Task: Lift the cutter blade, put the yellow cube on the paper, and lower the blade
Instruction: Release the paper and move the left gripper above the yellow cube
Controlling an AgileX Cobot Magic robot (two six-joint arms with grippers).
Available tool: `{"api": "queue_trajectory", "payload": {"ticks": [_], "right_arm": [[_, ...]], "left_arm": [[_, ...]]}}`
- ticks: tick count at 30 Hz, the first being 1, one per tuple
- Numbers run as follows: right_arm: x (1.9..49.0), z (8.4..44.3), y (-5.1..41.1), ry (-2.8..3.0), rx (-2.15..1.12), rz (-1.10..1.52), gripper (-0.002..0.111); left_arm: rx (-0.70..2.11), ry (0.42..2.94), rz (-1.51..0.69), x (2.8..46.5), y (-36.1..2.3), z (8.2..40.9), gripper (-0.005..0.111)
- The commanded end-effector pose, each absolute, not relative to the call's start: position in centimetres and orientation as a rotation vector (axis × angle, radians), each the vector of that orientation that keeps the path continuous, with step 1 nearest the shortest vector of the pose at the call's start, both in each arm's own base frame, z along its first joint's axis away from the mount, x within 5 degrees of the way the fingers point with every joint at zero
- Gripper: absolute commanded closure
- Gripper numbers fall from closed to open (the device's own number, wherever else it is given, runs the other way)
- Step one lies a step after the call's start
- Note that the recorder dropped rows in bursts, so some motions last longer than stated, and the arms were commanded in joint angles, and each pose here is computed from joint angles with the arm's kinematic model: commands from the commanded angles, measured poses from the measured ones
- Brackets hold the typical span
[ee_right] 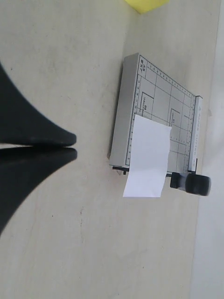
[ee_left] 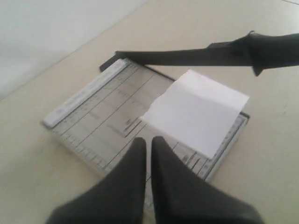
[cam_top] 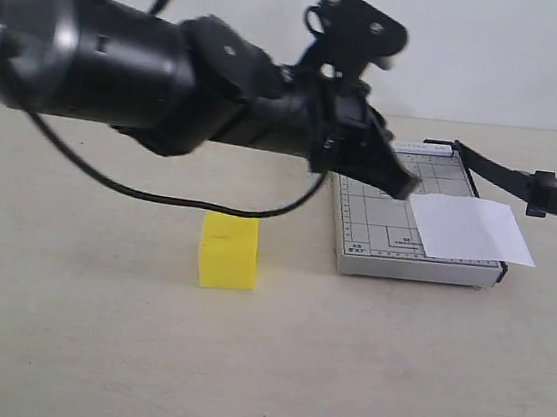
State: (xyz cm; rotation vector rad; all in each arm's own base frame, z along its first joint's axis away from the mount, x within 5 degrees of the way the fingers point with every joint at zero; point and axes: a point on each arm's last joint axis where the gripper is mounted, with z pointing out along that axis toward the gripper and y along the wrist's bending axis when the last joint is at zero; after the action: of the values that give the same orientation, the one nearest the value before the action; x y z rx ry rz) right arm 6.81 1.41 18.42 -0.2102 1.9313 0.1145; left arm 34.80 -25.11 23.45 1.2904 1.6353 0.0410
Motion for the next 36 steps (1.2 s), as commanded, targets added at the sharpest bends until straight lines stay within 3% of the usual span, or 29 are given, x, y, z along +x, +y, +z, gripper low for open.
{"api": "queue_trajectory", "payload": {"ticks": [1,7,10,14,16,25,31,36], "right_arm": [[6.8,18.3,1.4,1.928,-0.214,0.106,0.108],[6.8,18.3,1.4,1.928,-0.214,0.106,0.108],[6.8,18.3,1.4,1.928,-0.214,0.106,0.108],[6.8,18.3,1.4,1.928,-0.213,0.107,0.108],[6.8,18.3,1.4,1.928,-0.213,0.107,0.108],[6.8,18.3,1.4,1.928,-0.215,0.106,0.108],[6.8,18.3,1.4,1.928,-0.213,0.107,0.108],[6.8,18.3,1.4,1.928,-0.215,0.105,0.108]], "left_arm": [[1.151,1.74,0.178,32.7,-19.2,23.8,0.102],[1.07,1.893,0.171,30.1,-14.8,22.1,0.097],[1.077,1.902,0.144,29.9,-14.8,21.9,0.077],[0.917,1.97,0.154,30.1,-14.2,21.9,0.032],[0.85,2.001,0.171,30.3,-13.9,21.8,0.023],[0.788,2.139,0.131,30.9,-14.2,18.6,0.025],[0.776,2.186,0.116,31.0,-14.3,17.4,0.014],[0.733,2.212,0.075,30.9,-14.4,17.3,0.014]]}}
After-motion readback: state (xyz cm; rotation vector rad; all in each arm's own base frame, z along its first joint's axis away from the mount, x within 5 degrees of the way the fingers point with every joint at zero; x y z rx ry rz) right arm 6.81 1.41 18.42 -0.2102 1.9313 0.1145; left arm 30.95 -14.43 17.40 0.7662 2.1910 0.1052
